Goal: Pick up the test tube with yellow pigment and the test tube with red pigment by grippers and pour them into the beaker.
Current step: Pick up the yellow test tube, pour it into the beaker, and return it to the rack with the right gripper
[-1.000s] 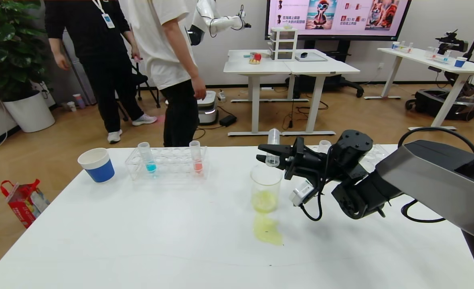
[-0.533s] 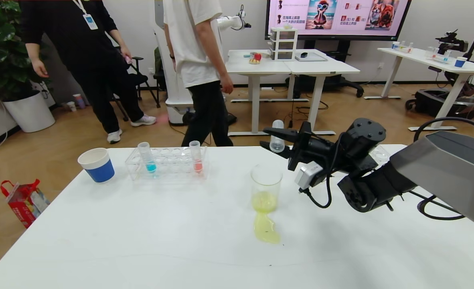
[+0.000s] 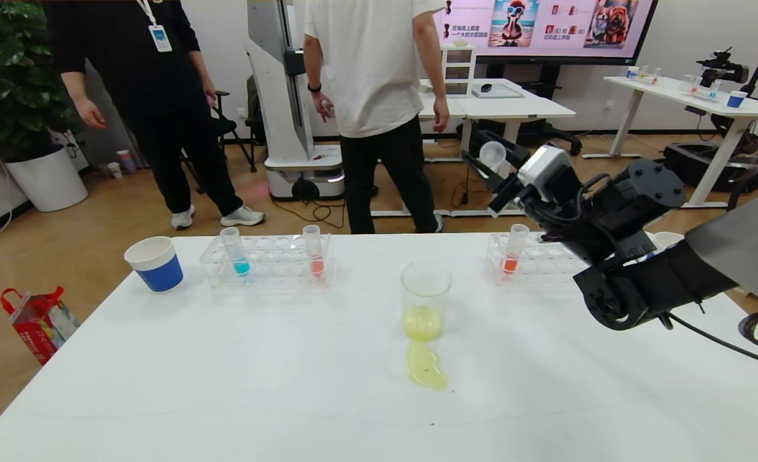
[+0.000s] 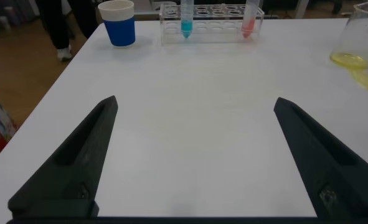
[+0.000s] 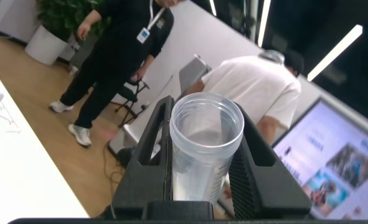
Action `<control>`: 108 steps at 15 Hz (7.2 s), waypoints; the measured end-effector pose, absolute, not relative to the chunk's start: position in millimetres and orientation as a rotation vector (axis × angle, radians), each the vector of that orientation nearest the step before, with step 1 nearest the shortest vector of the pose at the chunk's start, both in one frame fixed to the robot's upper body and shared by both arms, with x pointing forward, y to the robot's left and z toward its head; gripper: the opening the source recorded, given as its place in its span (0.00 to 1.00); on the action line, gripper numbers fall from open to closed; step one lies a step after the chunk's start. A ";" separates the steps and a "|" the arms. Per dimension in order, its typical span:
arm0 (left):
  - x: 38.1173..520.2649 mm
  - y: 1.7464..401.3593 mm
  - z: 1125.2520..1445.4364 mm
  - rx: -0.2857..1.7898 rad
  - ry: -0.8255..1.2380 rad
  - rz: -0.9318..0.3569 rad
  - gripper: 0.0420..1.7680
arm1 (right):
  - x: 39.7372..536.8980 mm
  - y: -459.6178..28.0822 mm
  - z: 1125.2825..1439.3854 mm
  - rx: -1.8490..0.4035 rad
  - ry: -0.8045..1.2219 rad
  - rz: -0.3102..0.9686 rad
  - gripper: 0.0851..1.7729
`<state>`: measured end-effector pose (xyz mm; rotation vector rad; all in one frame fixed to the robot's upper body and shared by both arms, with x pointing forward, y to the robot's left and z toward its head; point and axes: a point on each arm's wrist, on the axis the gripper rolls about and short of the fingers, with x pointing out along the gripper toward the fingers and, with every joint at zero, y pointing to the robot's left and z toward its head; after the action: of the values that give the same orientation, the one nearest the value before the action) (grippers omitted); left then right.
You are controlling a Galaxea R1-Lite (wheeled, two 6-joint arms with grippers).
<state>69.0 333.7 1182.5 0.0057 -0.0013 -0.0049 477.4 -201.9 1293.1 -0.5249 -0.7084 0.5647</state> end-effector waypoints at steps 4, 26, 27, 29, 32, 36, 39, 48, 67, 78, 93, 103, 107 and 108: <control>69.0 333.7 1182.5 0.006 -0.001 -0.004 0.99 | 453.7 -218.8 1281.2 -0.226 -0.480 0.476 0.26; 69.0 333.7 1182.5 0.006 -0.001 -0.005 0.99 | 474.1 -450.5 1290.8 -0.134 0.006 -0.256 0.26; 69.0 333.7 1182.5 0.006 -0.001 -0.005 0.99 | 477.4 -455.8 1287.4 -0.133 0.010 -0.266 0.26; 69.0 333.7 1182.5 0.006 -0.001 -0.004 0.99 | 482.3 -462.8 1278.5 -0.131 0.021 -0.278 0.26; 69.0 333.7 1182.5 0.006 -0.001 -0.005 0.99 | 489.9 -469.8 1262.8 -0.130 0.018 -0.287 0.26; 69.0 333.7 1182.5 0.007 -0.001 -0.005 0.99 | 501.2 -472.9 1238.0 -0.081 0.009 -0.280 0.26; 69.0 333.7 1182.5 0.006 -0.001 -0.005 0.99 | 506.0 -474.5 1221.3 -0.068 0.043 -0.278 0.26; 69.0 333.7 1182.5 0.006 -0.001 -0.005 0.99 | 507.0 -477.3 1206.6 -0.060 0.079 -0.282 0.26; 69.0 333.7 1182.5 0.006 -0.001 -0.005 0.99 | 508.3 -456.0 1224.3 -0.046 -0.017 -0.230 0.98; 69.0 333.7 1182.5 0.006 -0.001 -0.005 0.99 | 446.4 -327.1 1298.9 -0.017 -0.094 0.061 0.98; 69.0 333.7 1182.5 0.006 -0.001 -0.005 0.99 | 177.4 -333.6 1378.6 -0.024 -0.513 0.053 0.98; 69.0 333.7 1182.5 0.007 -0.001 -0.005 0.99 | 36.1 -335.4 1312.8 -0.063 -0.518 0.030 0.98; 69.0 333.7 1182.5 0.006 -0.001 -0.005 0.99 | 42.9 -335.5 1264.4 -0.091 -0.502 0.033 0.98; 69.0 333.7 1182.5 0.006 -0.001 -0.005 0.99 | 49.7 -335.5 1249.4 -0.092 -0.467 0.036 0.98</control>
<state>69.0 333.7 1182.5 0.0062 -0.0013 -0.0049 49.7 -335.5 1249.4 -0.0918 -0.4667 0.0365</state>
